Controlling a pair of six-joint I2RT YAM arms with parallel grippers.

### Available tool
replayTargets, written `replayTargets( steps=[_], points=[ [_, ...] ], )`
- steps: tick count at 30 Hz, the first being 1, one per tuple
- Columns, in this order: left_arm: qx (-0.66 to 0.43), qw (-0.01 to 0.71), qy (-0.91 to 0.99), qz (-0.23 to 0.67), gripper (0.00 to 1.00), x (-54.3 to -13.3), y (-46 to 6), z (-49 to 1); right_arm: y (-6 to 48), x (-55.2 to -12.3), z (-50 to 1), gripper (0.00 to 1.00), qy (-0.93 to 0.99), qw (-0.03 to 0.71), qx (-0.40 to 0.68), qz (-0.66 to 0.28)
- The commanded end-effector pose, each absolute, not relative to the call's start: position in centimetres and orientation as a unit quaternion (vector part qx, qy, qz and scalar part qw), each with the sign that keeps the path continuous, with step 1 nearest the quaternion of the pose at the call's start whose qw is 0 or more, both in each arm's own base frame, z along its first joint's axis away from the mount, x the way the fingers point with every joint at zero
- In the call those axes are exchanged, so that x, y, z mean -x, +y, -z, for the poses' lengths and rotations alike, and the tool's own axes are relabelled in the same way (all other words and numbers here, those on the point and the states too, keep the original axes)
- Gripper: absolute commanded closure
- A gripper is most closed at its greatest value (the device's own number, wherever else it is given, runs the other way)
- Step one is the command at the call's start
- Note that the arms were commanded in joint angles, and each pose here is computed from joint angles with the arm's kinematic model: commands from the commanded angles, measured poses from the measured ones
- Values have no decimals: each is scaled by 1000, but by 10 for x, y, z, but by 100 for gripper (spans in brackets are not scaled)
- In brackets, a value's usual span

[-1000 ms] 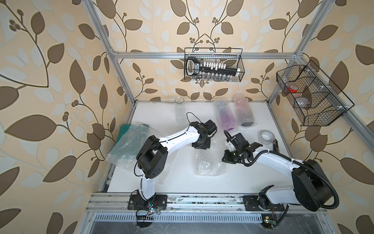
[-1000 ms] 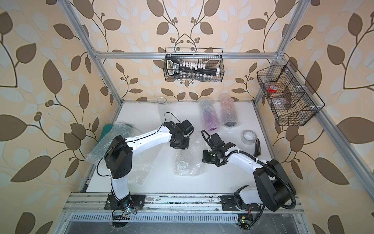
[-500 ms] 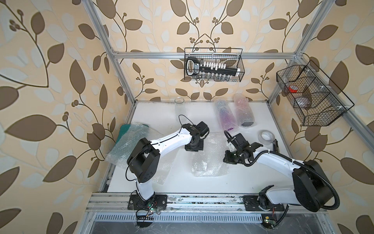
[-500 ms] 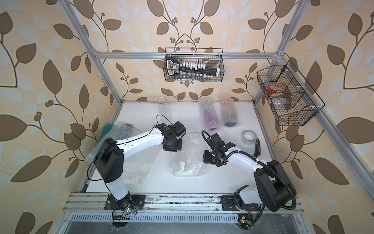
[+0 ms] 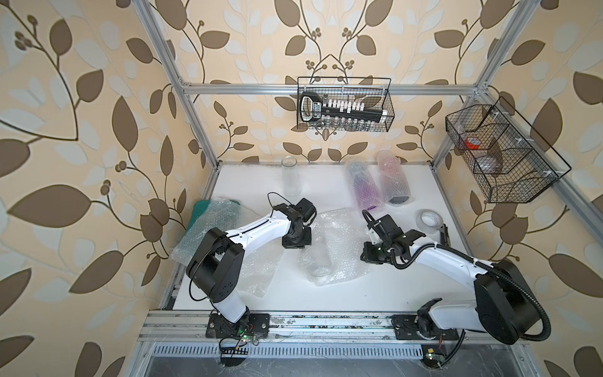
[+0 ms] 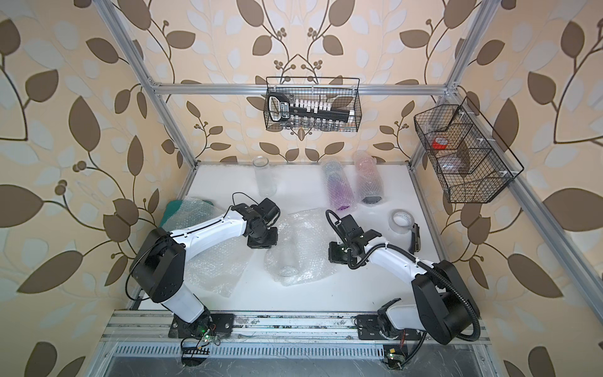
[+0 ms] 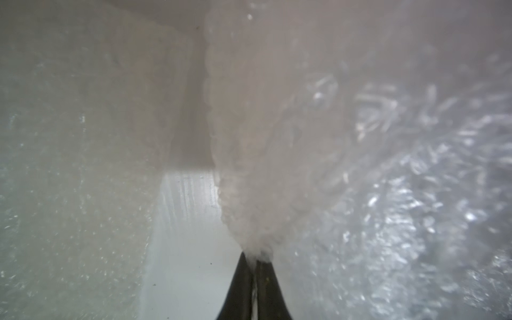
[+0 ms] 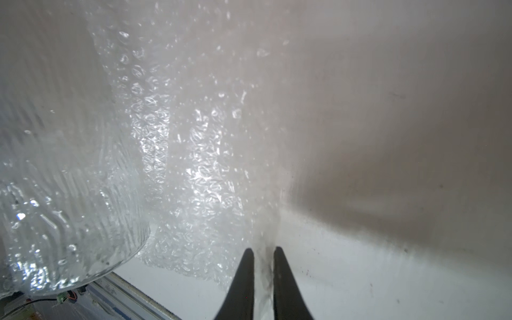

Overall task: Unwrap the vase from the bubble wrap
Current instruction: Unwrap the bubble wrap at the center of the board.

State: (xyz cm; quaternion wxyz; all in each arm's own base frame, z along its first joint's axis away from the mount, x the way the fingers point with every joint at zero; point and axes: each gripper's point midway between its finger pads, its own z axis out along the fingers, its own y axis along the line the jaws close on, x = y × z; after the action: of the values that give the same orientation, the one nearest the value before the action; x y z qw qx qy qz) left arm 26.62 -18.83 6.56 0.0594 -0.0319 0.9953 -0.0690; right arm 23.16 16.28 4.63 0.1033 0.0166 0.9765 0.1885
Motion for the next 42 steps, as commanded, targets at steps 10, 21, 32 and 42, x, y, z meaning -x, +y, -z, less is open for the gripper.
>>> replayTargets(
  steps=[10,21,32,42],
  points=[
    [31,122,992,22,29,-271,-161,-142,166,-267,-125,54,974,190,45,-116],
    [-5,119,990,73,4,-292,-221,-153,241,-276,-101,71,965,149,78,-202],
    [13,96,995,37,28,-309,-225,-110,255,-268,-51,79,966,92,57,-235],
    [30,107,993,35,82,-298,-197,-122,233,-265,-29,79,968,71,20,-241]
  ],
)
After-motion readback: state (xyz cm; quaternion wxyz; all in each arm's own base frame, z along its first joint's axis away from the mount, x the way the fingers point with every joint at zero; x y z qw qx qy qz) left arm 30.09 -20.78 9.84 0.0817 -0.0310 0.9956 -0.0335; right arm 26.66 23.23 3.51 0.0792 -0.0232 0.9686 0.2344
